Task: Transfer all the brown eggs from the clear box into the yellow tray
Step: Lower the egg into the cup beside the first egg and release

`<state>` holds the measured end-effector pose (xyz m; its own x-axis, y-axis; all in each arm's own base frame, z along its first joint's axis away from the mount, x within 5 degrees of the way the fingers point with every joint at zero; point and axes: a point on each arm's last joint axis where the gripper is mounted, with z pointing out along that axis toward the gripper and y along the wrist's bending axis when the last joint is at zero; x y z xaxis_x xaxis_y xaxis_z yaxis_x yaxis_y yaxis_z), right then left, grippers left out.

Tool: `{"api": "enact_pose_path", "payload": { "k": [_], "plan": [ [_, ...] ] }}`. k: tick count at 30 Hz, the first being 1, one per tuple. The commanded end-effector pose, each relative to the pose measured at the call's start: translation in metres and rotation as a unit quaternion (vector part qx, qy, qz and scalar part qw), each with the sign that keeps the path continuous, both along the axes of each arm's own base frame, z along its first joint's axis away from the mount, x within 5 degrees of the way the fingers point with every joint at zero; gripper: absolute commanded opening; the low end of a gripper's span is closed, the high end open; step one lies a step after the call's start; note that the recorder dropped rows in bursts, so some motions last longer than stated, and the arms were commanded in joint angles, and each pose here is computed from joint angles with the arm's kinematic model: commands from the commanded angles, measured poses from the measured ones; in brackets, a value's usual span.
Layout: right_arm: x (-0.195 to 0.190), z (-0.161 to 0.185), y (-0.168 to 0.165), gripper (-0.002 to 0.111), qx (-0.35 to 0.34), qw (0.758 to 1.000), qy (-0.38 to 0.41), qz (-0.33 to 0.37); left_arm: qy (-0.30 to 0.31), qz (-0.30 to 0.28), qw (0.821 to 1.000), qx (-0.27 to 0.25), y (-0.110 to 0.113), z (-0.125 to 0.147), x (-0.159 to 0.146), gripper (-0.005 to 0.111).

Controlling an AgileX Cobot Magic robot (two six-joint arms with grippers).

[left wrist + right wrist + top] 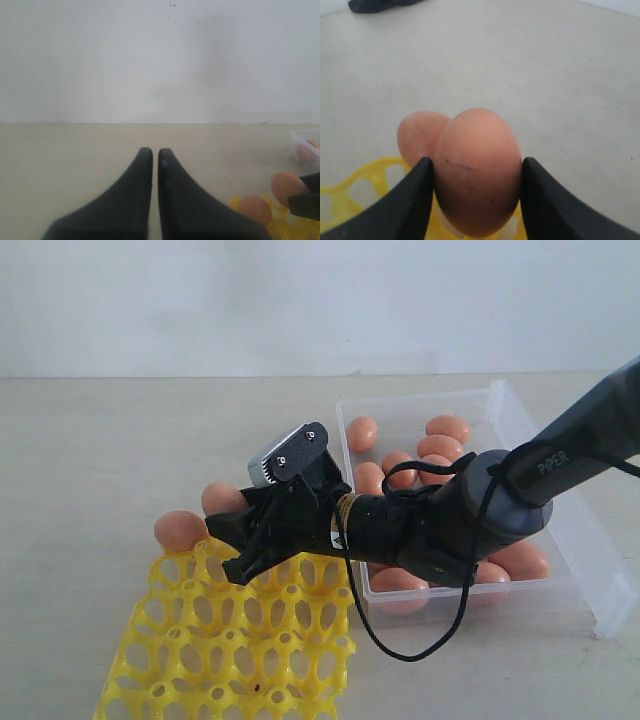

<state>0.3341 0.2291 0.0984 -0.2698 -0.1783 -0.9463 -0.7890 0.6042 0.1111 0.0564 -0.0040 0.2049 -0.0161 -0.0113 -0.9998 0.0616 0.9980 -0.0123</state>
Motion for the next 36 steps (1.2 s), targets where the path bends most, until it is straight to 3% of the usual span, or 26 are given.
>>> {"api": "enact_pose_path", "payload": {
  "k": [1,11,19,36],
  "plan": [
    [-0.0014,0.001,0.0018,0.0,-0.004,1.0,-0.008,0.017,0.0,0.001,1.0,0.001,0.0001,-0.0011,-0.0001,0.004],
    [-0.0041,-0.0015,0.0026,0.002,-0.022,0.999,-0.01,0.037,0.0,0.001,1.0,0.001,0.0001,-0.0011,-0.0001,0.004],
    [-0.0038,-0.0045,0.001,0.039,-0.039,0.999,-0.001,0.031,-0.001,0.001,1.0,0.001,0.0002,-0.0008,-0.0001,0.004],
    [-0.004,-0.0048,0.001,0.041,-0.039,0.999,0.001,0.032,-0.001,0.001,1.0,0.001,0.0002,-0.0008,-0.0001,0.004]
  ]
}}
